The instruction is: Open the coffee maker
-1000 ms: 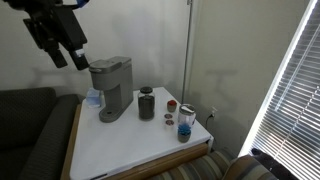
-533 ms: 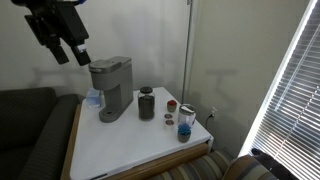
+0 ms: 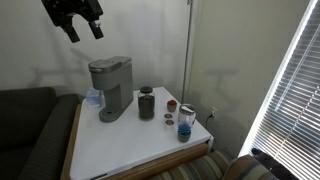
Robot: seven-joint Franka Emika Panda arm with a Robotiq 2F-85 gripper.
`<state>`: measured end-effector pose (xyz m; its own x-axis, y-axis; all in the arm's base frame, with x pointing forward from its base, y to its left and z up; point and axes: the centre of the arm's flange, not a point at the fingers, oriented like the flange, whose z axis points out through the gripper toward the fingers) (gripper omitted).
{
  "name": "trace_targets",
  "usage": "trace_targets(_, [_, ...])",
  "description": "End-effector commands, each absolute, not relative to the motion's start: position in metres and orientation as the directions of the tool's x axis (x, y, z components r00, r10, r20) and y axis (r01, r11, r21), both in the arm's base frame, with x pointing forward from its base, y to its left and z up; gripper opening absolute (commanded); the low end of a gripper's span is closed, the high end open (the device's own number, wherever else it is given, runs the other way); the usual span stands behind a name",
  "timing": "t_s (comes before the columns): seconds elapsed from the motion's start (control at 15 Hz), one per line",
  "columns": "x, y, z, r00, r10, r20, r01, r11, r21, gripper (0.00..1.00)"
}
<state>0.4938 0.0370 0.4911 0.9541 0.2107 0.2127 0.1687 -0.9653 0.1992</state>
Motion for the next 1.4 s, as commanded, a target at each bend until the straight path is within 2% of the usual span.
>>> trace_targets(0.0, [0.541,0.061,0.508,0.936,0.297,0.187,0.246,-0.935,0.255,1.00])
trace_targets(0.4, [0.605,0.091,0.528,0.859,0.469,0.206,0.379,-0.852,0.363,1.00])
trace_targets(0.73, [0.641,0.118,0.517,0.725,0.669,0.166,0.599,-0.730,0.329,1.00])
trace_targets(0.93, [0.635,0.129,0.499,0.749,0.654,0.106,0.621,-0.749,0.232,1.00])
trace_targets(1.33, [0.633,0.146,0.481,0.866,0.499,0.035,0.495,-0.864,0.090,1.00])
